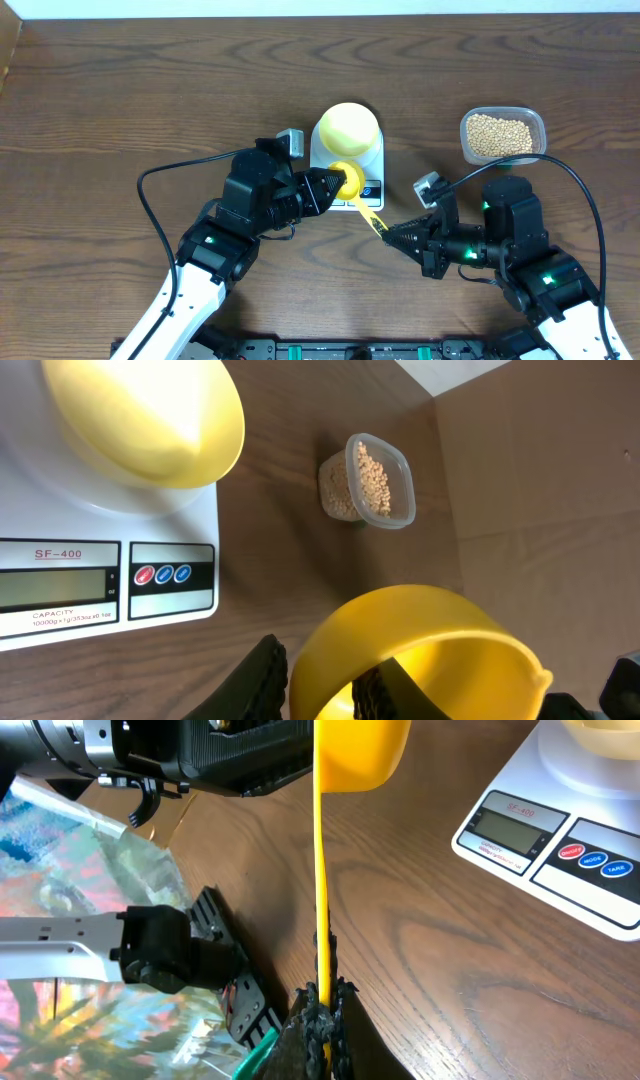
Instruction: Scoop item into bowl and weigh 50g on scale
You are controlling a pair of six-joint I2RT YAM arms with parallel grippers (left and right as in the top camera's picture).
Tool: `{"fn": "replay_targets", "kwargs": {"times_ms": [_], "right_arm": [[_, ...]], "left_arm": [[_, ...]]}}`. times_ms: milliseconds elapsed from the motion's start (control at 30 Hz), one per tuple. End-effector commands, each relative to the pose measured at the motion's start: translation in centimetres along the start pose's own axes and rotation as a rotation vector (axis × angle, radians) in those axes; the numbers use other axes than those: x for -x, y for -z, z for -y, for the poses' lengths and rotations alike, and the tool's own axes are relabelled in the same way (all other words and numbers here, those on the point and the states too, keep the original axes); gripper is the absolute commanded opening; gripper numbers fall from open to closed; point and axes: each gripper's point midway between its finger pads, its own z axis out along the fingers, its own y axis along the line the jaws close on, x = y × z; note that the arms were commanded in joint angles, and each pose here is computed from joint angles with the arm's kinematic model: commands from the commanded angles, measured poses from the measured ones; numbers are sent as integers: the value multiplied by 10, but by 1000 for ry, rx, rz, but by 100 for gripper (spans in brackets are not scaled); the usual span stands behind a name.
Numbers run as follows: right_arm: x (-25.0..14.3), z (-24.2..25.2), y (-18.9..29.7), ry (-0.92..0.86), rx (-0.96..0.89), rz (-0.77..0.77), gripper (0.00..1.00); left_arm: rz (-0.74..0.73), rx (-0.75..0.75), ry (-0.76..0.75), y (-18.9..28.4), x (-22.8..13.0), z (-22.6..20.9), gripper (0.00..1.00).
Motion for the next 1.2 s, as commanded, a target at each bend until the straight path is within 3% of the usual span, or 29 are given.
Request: {"fn": "replay_targets", "kwargs": {"times_ms": [0, 67, 100, 167, 333, 467, 567, 633, 967, 1167], "right_arm": [[6, -6, 2, 57, 5, 13, 2], [7, -2, 2, 56, -15, 17, 2], [7, -2, 2, 57, -14, 18, 1], [7, -2, 2, 58, -15, 18, 1], [9, -3, 2, 61, -14, 23, 2], [10, -3, 3, 33, -12, 29, 30], [16, -5, 3, -11, -4, 52, 59], [20, -6, 3, -37, 0, 64, 65], [51, -16, 7, -101, 39, 176, 62], [61, -2, 9, -176, -30, 234, 51]], "left_arm": [[14, 3, -2, 1, 5, 1, 20], [14, 3, 1, 1, 5, 1, 19], [14, 3, 1, 1, 5, 1, 11], [14, 3, 1, 1, 5, 1, 8], [14, 3, 2, 1, 5, 1, 7], [19, -4, 62, 1, 6, 3, 7], [33, -22, 100, 1, 10, 7, 7], [40, -31, 120, 1, 12, 9, 7], [38, -32, 178, 1, 12, 9, 7], [35, -35, 292, 1, 11, 10, 7]]}}
